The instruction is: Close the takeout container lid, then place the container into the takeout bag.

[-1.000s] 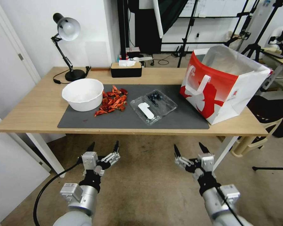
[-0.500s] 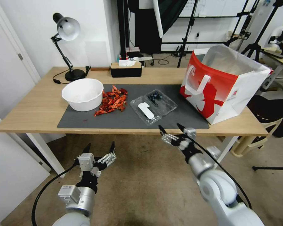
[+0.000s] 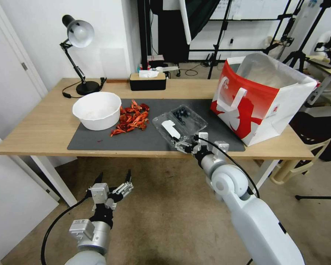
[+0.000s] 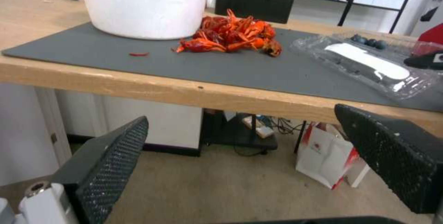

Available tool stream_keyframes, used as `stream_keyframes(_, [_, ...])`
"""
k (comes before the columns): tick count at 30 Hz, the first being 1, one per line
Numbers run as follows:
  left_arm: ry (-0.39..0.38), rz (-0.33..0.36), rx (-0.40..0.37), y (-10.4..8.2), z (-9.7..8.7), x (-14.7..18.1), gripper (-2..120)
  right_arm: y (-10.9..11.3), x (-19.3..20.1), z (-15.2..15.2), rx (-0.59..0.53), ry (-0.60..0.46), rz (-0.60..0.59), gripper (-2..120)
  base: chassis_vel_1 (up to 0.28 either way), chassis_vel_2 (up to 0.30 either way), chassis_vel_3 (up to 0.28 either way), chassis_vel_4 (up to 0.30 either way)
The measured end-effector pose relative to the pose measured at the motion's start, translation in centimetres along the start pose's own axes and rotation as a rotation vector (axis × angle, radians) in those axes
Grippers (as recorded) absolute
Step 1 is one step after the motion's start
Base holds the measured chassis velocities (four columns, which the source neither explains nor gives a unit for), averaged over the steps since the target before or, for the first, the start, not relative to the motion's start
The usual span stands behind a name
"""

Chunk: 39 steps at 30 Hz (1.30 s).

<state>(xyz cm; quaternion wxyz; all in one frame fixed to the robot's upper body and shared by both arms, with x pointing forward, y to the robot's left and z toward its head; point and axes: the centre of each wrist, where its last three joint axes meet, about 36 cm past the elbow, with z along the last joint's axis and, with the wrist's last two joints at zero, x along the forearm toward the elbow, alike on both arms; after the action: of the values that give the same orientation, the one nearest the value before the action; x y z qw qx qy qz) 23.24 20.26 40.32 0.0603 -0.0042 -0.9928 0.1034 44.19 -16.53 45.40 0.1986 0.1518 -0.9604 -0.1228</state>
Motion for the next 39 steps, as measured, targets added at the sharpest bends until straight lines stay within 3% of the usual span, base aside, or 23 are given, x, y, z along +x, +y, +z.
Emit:
stream_keyframes(13, [-0.004,-0.012,-0.001,0.2,0.2,-0.1,100,1.4,-2.0,-2.2,-0.071,0.079,-0.013,100,0.000,0.000,0.000,0.000])
stream_keyframes(39, [-0.020,-0.026,0.002,0.4,0.6,0.5,100,5.5,-3.9,-2.3,-0.073,0.101,-0.103,100,0.000,0.000,0.000,0.000])
